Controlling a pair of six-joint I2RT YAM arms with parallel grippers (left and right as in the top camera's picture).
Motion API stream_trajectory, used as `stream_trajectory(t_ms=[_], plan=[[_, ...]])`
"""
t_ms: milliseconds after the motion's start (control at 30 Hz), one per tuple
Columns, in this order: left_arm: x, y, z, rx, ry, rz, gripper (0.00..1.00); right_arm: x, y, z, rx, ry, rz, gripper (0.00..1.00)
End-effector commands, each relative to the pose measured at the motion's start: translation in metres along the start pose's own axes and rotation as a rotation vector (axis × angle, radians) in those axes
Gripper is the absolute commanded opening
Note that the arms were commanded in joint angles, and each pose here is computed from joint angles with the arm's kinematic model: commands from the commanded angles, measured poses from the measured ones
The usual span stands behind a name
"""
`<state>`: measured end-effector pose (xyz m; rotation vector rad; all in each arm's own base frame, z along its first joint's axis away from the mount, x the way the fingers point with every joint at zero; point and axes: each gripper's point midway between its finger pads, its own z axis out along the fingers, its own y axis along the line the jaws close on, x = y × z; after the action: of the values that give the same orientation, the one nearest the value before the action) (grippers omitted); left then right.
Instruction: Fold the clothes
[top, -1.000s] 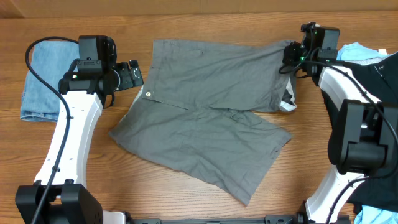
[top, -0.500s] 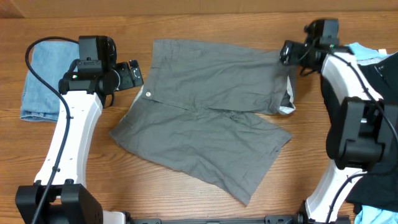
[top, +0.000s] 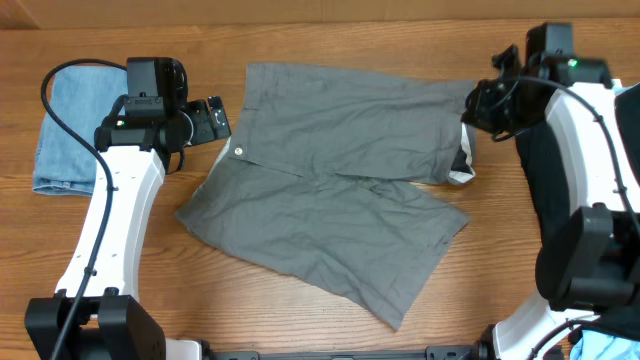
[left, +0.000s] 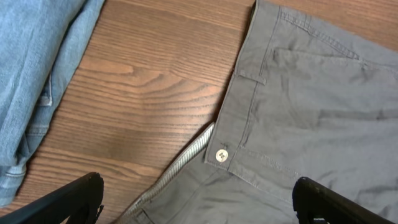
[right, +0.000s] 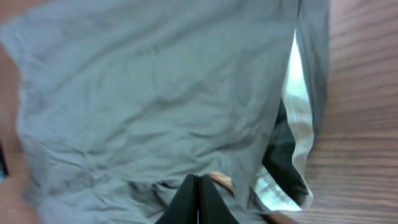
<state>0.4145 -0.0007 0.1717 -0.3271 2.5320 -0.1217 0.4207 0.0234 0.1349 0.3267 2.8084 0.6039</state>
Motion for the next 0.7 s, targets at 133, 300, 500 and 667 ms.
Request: stream_trajectory(t_ms=[133, 300, 500, 667], plan=[[0.0, -0.001, 0.001, 0.007, 0.001, -0.013, 1.0, 0.059, -0.018, 0.071, -0.127, 0.112, -0.045, 0.04], [0.0, -0.003, 0.001, 0.008, 0.002, -0.01, 1.0, 0.082, -0.054, 0.099, -0.011, 0.109, -0.043, 0.04], [0.0, -0.001, 0.001, 0.006, 0.002, -0.014, 1.0, 0.102, -0.095, 0.109, 0.181, 0.116, 0.059, 0.04], [0.0, -0.001, 0.001, 0.006, 0.002, -0.014, 1.0, 0.103, -0.119, 0.103, 0.329, 0.094, 0.155, 0.04]])
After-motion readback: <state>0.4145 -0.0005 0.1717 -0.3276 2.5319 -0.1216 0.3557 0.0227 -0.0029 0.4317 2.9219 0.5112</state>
